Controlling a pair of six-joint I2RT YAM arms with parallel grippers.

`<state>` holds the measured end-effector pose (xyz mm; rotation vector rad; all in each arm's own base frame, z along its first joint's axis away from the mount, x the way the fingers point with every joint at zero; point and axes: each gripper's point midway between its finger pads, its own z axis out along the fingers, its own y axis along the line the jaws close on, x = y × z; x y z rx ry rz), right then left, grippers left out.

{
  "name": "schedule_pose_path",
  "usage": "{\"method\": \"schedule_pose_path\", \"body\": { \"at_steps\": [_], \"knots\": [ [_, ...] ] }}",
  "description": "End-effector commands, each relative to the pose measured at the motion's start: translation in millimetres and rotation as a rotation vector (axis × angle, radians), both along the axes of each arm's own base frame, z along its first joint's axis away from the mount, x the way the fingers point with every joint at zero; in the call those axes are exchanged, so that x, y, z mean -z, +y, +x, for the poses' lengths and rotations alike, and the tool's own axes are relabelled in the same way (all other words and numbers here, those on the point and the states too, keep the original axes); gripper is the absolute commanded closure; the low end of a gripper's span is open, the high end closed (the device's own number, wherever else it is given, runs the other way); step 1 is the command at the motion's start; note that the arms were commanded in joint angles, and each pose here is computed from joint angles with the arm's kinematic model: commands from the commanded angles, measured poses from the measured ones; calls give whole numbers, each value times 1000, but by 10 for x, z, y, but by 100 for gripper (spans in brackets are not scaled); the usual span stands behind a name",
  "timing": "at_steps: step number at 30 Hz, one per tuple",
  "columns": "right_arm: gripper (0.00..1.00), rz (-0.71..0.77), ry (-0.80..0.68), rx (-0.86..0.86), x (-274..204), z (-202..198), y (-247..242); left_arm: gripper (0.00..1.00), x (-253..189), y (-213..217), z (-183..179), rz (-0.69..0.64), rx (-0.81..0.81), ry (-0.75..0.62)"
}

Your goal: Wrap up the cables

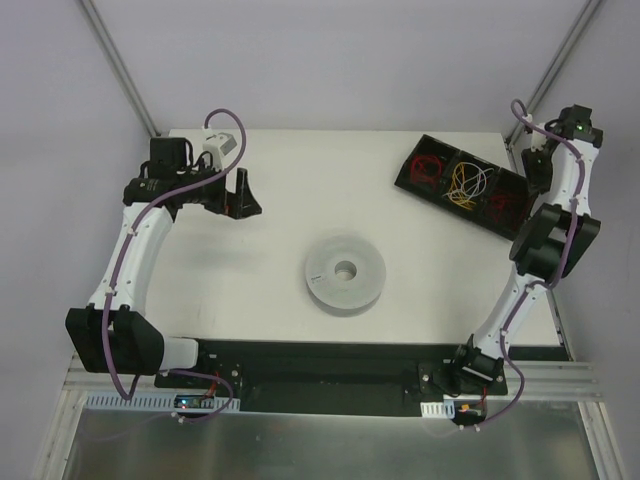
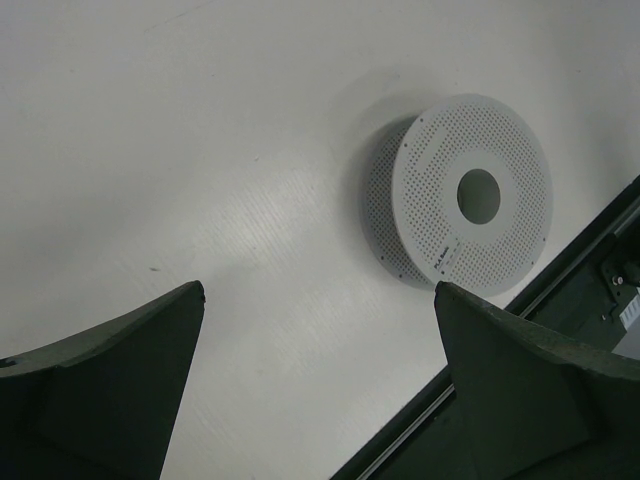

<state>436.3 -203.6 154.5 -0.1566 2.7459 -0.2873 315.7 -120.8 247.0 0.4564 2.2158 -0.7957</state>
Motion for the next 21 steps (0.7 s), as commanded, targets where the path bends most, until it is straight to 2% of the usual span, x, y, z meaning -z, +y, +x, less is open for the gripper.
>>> {"method": "schedule_pose_path", "body": {
  "at_steps": [1,12,15,19,21],
  "knots": [
    [64,-68,-46,28,-60,202,-123,1,42,0,35,14,-5,-1],
    [64,-90,9,0,254,328,-164,1,128,33,72,38,-16,16],
    [73,-89,2,-8,268,379,-150,1,135,42,81,40,-20,17],
    [97,-93,-20,-15,179,404,-132,1,117,51,112,48,-26,11],
    [99,-92,-54,-22,7,389,-99,1,78,52,127,48,-28,1]
  ]
}}
